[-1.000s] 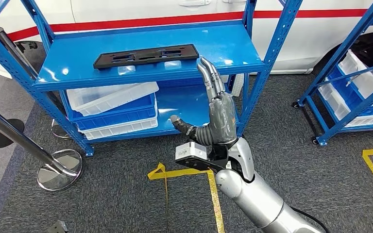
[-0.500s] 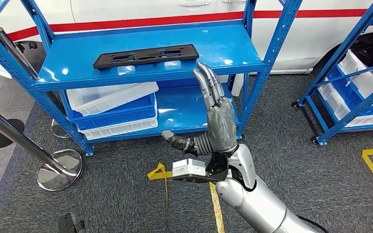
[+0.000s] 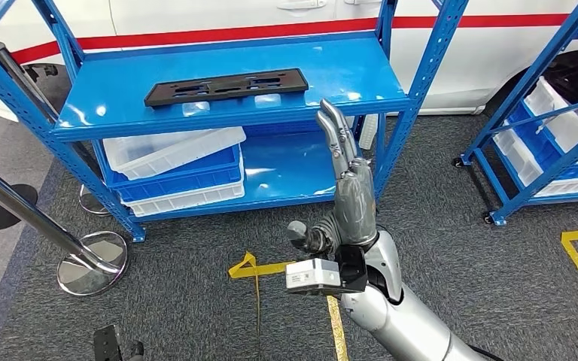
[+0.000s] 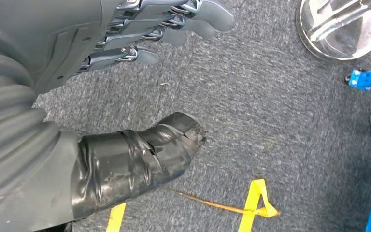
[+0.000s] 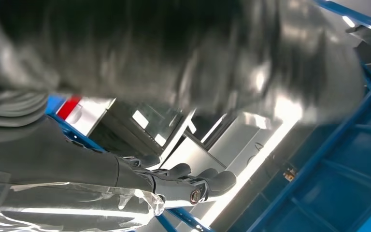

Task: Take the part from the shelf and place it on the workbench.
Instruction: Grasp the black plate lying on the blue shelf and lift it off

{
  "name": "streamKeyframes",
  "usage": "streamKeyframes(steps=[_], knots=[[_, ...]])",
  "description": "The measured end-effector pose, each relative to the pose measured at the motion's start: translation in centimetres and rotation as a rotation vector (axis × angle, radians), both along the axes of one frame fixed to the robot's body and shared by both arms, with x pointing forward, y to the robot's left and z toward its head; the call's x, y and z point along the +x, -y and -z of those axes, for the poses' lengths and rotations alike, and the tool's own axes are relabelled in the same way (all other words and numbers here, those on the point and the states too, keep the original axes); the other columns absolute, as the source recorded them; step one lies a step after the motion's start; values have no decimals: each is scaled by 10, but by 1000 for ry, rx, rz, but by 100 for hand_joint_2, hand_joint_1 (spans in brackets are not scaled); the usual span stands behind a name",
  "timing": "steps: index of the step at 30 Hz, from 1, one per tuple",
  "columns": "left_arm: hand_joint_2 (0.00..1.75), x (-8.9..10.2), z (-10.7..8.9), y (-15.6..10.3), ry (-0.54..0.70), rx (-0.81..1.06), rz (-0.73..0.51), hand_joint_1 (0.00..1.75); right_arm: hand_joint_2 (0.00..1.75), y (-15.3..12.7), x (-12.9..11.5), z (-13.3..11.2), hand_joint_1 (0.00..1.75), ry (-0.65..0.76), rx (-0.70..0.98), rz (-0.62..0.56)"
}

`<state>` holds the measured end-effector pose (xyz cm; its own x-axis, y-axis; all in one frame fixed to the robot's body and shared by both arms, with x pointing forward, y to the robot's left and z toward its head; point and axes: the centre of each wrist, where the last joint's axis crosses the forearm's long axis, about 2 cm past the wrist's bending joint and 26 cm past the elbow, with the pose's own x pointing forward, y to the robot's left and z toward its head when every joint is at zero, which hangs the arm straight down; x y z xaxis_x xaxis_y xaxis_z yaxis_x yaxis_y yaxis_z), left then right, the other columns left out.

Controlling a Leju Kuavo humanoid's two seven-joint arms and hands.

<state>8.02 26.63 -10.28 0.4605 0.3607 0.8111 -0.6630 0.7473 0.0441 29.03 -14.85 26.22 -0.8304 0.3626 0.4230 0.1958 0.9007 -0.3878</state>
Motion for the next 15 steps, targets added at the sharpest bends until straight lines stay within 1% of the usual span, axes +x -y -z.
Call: streamKeyframes(steps=[3,4,5,8,9,10,14,15], knots=[[175,0,0,0,2,0,0,0,175,2,-2,1,0,-5,-4,-11],[175,1,0,0,3,0,-2,0,175,3,-3,1,0,-6,-7,-13],[131,1,0,0,3,0,-5,0,175,4,-3,1,0,-5,-8,-14],[0,0,0,-1,0,1,-17,0,44,6,-4,1,0,1,-10,-15],[0,0,0,-1,-2,1,-23,0,0,6,-5,0,0,4,-9,-14],[0,0,0,-1,-2,-1,-29,0,0,7,-5,0,0,6,-6,-13],[0,1,0,2,0,-11,-41,0,175,9,-6,0,0,4,17,-7],[0,2,0,3,1,-12,-42,0,175,9,-6,1,0,3,22,-8]])
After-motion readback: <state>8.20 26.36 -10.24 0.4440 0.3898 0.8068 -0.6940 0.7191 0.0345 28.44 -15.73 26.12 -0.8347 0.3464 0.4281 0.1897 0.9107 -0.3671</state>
